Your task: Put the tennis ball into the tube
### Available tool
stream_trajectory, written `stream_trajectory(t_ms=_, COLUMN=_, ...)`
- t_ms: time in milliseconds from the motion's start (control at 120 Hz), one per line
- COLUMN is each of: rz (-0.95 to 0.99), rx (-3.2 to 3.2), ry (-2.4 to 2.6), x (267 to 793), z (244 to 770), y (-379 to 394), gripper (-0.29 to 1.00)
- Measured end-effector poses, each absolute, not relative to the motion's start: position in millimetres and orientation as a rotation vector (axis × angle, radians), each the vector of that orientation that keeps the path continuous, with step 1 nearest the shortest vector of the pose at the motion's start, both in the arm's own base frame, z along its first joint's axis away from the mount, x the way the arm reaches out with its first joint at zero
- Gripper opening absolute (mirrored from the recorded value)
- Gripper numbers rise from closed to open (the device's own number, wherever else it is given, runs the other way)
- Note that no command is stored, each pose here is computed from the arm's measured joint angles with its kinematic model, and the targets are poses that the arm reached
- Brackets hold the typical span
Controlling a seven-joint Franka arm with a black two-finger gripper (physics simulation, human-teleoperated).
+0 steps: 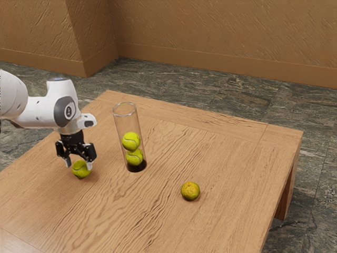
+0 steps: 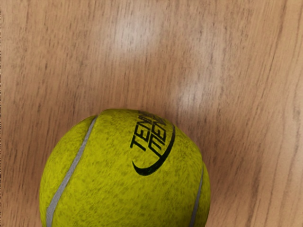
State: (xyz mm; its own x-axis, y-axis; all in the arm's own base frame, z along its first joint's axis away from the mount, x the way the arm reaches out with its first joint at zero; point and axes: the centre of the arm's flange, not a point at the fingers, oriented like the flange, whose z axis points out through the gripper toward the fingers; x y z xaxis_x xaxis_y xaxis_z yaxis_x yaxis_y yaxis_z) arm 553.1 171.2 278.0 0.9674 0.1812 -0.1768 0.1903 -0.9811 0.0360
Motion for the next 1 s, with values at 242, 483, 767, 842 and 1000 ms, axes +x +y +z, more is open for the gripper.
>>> stream_trajectory(t_ms=242, rz=-0.263, rx=3.061, ry=0.304, x=558.4, z=256.9, y=178.6, gripper=0.69)
stream_trajectory(t_ms=483, rz=-0.292, rx=3.059, ry=0.296, x=556.4, z=237.9, y=177.5, gripper=0.69)
stream_trajectory(t_ms=767, rz=-0.279, rx=3.060, ry=0.269, x=557.3, z=241.4, y=177.1, gripper=0.57)
stream_trajectory(t_ms=842, rz=-0.277, rx=3.061, ry=0.261, x=557.7, z=242.3, y=177.5, gripper=0.53)
stream_trajectory(t_ms=1000, rz=-0.272, rx=3.062, ry=0.249, x=557.9, z=244.9, y=178.0, gripper=0.47)
